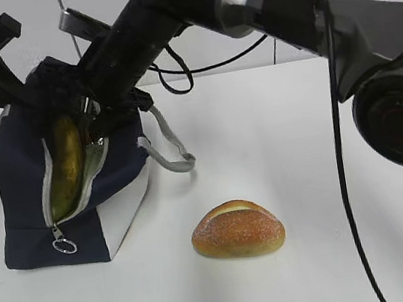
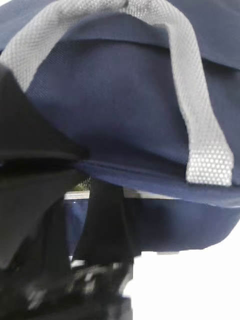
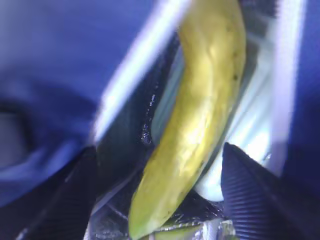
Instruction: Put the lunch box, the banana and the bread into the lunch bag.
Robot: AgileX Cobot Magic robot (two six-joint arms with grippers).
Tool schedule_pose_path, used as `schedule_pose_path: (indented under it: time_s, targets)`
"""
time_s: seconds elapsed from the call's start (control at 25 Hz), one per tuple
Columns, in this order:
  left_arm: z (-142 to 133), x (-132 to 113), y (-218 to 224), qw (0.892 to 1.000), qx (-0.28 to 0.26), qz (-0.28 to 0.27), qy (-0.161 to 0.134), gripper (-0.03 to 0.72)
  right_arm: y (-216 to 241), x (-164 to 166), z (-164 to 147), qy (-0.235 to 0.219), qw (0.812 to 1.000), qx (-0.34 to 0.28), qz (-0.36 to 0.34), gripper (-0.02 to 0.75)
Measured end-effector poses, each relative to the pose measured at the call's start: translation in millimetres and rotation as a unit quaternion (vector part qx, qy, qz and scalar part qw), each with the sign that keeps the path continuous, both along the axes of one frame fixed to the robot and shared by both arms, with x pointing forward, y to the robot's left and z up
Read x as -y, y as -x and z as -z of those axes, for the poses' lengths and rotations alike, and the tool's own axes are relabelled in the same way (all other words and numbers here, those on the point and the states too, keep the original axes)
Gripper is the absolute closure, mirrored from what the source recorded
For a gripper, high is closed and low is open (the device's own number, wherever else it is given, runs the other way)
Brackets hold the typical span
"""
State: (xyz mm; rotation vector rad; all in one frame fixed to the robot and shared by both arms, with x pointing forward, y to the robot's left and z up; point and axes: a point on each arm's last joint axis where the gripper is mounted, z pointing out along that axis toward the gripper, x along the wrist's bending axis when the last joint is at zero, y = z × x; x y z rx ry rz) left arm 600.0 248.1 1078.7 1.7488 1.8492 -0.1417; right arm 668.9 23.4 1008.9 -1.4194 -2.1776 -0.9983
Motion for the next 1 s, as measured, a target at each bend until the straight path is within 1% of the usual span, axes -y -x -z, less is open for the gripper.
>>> schedule_pose_path:
  time_s: [0.12, 0.28, 0.36, 0.52, 0.6, 0.68, 0.84, 0.96, 1.0]
  targets:
    - [0, 0, 0, 1.000, 0.000, 0.000, 0.000, 0.690, 2, 5, -16, 0.030, 0.999, 0.031, -0.027, 0.172]
    - [0, 0, 0, 1.000, 0.000, 0.001, 0.000, 0.690, -2, 13, -36, 0.072, 0.993, 0.095, -0.023, 0.172]
    - [0, 0, 0, 1.000, 0.000, 0.001, 0.000, 0.690, -3, 16, -42, 0.081, 0.991, 0.108, -0.020, 0.172]
    - [0, 0, 0, 1.000, 0.000, 0.002, 0.000, 0.690, -2, 24, -53, 0.118, 0.983, 0.138, -0.014, 0.173]
    - [0, 0, 0, 1.000, -0.001, 0.002, 0.000, 0.690, 0, 29, -62, 0.135, 0.978, 0.156, -0.009, 0.173]
    - [0, 0, 0, 1.000, -0.001, 0.002, 0.000, 0.690, 7, 36, -80, 0.147, 0.974, 0.172, -0.004, 0.173]
    - [0, 0, 0, 1.000, 0.000, 0.002, 0.000, 0.690, 31, 58, -99, 0.199, 0.964, 0.175, -0.010, 0.172]
    - [0, 0, 0, 1.000, 0.000, 0.002, 0.000, 0.690, 57, 77, -97, 0.240, 0.957, 0.160, -0.043, 0.172]
    - [0, 0, 0, 1.000, 0.000, 0.002, 0.000, 0.690, 67, 83, -92, 0.252, 0.954, 0.151, -0.061, 0.172]
